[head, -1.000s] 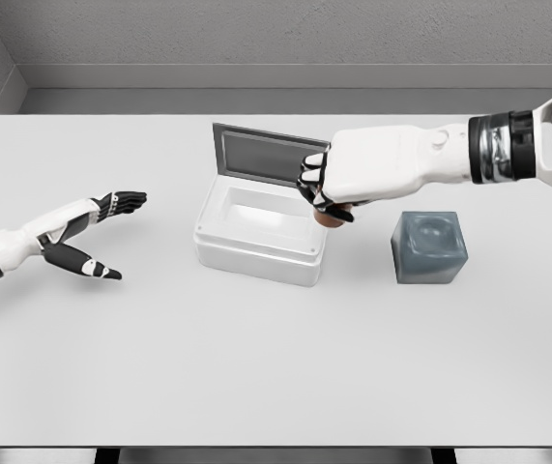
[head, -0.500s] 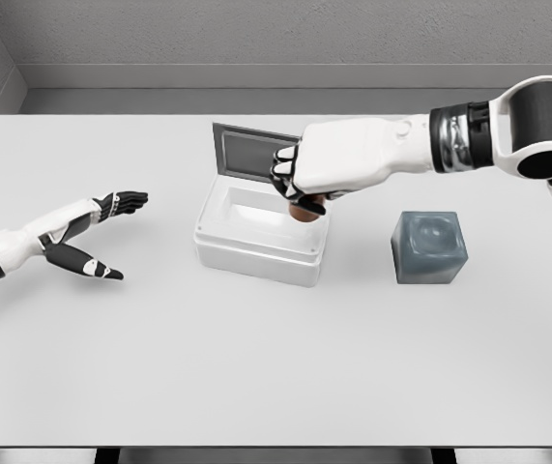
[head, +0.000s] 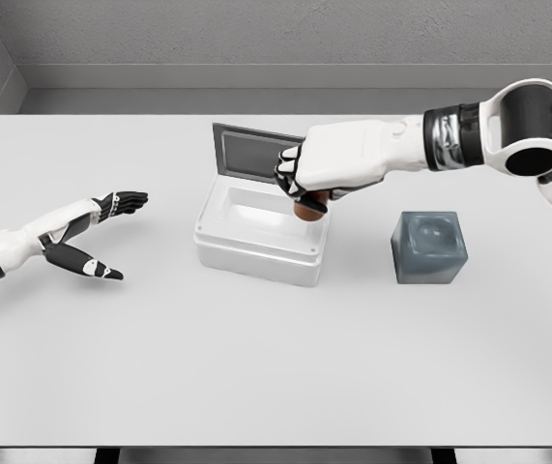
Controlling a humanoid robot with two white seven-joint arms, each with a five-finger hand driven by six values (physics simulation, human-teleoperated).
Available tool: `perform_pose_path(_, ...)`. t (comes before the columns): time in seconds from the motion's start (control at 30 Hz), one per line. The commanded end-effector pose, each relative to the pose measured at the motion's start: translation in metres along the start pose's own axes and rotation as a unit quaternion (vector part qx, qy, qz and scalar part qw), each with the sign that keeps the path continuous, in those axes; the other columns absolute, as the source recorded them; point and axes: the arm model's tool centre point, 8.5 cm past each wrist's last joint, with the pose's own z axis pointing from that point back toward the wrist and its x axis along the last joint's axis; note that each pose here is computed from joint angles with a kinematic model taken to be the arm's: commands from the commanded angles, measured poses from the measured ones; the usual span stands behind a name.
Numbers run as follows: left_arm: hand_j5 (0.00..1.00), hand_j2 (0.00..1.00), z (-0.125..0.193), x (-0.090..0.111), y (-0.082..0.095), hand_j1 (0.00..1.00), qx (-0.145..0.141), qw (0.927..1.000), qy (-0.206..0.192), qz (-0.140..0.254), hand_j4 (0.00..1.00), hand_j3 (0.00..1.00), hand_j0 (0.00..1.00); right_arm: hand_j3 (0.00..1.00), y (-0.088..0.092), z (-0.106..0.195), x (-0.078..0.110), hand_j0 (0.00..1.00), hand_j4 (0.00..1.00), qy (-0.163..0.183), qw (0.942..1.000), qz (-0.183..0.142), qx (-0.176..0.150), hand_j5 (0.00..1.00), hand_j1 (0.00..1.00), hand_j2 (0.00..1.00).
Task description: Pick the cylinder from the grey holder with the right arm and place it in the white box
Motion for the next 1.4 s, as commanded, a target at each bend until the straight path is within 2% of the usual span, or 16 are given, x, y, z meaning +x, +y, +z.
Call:
perform_pose_path(0.0, 1.00, 1.00, 0.000, 0.000, 0.001, 1.00, 0.002, 1.0000, -0.001, 0.003, 1.00, 1.00, 1.00, 0.13, 0.000, -0.003, -0.003, 0.13, 0.13, 0.001, 1.0000, -0.007, -0.003, 0.13, 0.13, 0.13)
perform_pose_path(0.3, 1.00, 1.00, 0.001, 0.001, 0.001, 1.00, 0.002, 1.0000, -0.003, 0.002, 1.00, 1.00, 1.00, 0.13, 0.015, -0.016, -0.007, 0.13, 0.13, -0.002, 0.9996, -0.021, 0.017, 0.13, 0.13, 0.13)
perform_pose_path(0.5, 1.00, 1.00, 0.001, 0.001, 0.001, 1.00, 0.002, 1.0000, -0.003, 0.002, 1.00, 1.00, 1.00, 0.13, 0.013, -0.019, -0.006, 0.13, 0.13, -0.004, 0.9997, -0.020, 0.015, 0.13, 0.13, 0.13)
perform_pose_path(0.6, 1.00, 1.00, 0.001, 0.001, 0.001, 1.00, 0.002, 1.0000, -0.003, 0.002, 1.00, 1.00, 1.00, 0.13, 0.014, -0.022, -0.014, 0.13, 0.13, 0.003, 0.9994, -0.029, 0.015, 0.13, 0.13, 0.13)
perform_pose_path(0.8, 1.00, 1.00, 0.002, 0.001, 0.002, 1.00, 0.004, 1.0000, -0.002, 0.002, 1.00, 1.00, 1.00, 0.13, 0.014, -0.020, -0.016, 0.13, 0.13, 0.006, 0.9994, -0.030, 0.016, 0.13, 0.13, 0.13)
perform_pose_path(1.37, 1.00, 1.00, 0.002, 0.001, 0.001, 1.00, 0.003, 1.0000, -0.003, 0.003, 1.00, 1.00, 1.00, 0.13, 0.013, -0.020, -0.016, 0.13, 0.13, 0.008, 0.9995, -0.027, 0.017, 0.13, 0.13, 0.13)
